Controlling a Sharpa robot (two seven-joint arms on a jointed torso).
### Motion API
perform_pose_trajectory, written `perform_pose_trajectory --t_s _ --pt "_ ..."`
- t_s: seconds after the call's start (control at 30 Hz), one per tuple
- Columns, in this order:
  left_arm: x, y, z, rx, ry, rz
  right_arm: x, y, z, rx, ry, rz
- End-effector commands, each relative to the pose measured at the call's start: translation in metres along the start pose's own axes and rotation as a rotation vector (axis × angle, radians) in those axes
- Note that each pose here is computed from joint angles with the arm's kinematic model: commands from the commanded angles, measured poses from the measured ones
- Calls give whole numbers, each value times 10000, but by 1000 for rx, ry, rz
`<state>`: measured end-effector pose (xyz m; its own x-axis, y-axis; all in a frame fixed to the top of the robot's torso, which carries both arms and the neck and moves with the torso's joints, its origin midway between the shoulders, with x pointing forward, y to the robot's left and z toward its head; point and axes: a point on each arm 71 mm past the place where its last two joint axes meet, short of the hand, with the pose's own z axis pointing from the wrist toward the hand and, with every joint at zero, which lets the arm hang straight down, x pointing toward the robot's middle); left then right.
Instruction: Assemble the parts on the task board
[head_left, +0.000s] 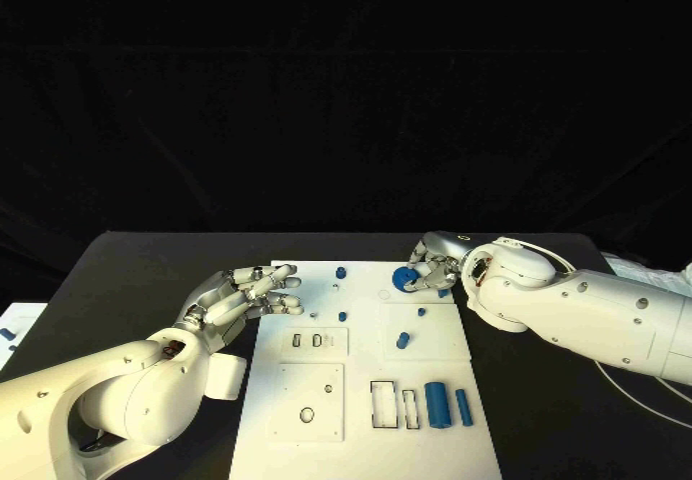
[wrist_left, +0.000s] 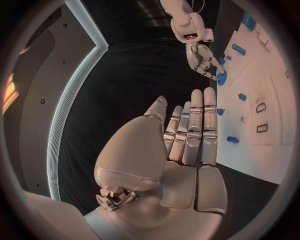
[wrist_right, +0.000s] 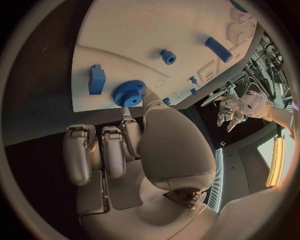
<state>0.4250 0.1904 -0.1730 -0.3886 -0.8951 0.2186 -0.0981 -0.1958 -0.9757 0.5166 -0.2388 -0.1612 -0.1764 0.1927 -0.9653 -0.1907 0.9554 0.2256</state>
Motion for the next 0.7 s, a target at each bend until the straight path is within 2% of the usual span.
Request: perform_pose_trajectory --t_s 0.03,0.47,0.7 --pt "25 -12 4 8 21 -11 17 13 12 2 9 -22" --pt "26 -11 3 8 22 -12 84 21 51 21 37 -69" --pt "23 -12 1 7 22 -12 114 87 31 -5 13 -165"
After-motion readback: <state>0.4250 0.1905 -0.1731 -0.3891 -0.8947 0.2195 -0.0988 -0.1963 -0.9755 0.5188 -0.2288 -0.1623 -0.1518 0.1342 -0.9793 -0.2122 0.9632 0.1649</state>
